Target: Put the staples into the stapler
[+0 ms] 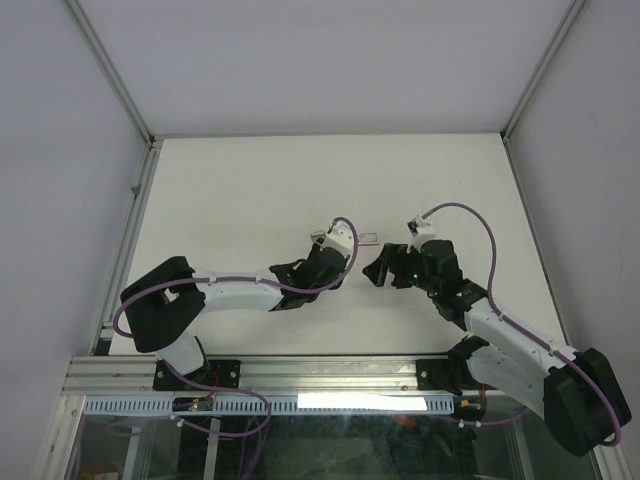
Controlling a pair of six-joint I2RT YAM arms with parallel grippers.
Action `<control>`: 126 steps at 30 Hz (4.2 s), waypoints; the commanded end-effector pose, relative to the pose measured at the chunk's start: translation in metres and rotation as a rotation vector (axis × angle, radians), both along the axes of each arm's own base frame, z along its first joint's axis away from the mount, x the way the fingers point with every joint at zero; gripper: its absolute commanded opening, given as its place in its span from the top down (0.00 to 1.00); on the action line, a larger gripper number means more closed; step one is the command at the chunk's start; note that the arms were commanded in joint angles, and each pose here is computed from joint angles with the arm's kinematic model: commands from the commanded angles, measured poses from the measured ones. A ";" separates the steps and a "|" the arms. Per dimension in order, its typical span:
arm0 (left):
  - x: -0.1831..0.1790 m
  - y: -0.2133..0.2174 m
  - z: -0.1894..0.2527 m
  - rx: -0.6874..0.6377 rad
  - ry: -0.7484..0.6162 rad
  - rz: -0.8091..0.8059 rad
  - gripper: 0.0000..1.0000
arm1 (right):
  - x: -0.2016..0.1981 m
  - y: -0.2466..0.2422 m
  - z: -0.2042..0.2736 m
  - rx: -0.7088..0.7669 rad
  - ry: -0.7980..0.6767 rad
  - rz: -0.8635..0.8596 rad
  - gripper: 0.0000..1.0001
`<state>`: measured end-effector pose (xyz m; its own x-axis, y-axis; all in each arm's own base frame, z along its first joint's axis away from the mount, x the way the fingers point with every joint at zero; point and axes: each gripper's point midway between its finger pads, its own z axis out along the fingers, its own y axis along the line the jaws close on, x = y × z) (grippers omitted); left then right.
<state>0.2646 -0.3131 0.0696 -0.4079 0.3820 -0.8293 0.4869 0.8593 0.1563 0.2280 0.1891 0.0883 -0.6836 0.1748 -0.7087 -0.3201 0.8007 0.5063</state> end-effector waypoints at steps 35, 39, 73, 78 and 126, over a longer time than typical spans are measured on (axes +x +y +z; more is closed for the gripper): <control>-0.026 -0.050 0.013 -0.199 0.088 -0.186 0.36 | 0.006 -0.020 0.015 -0.027 -0.072 -0.103 0.08; -0.027 -0.051 0.005 -0.180 0.099 -0.195 0.36 | 0.006 -0.022 0.014 -0.030 -0.073 -0.115 0.08; -0.030 0.062 0.072 -0.942 0.408 0.048 0.10 | 0.031 0.102 -0.024 -0.389 -0.200 0.495 0.23; -0.031 0.064 0.075 -0.959 0.405 0.055 0.10 | 0.023 0.110 -0.040 -0.413 -0.176 0.540 0.34; -0.069 0.021 0.093 -1.187 0.655 -0.164 0.36 | -0.059 0.131 0.076 -0.028 -0.476 0.554 1.00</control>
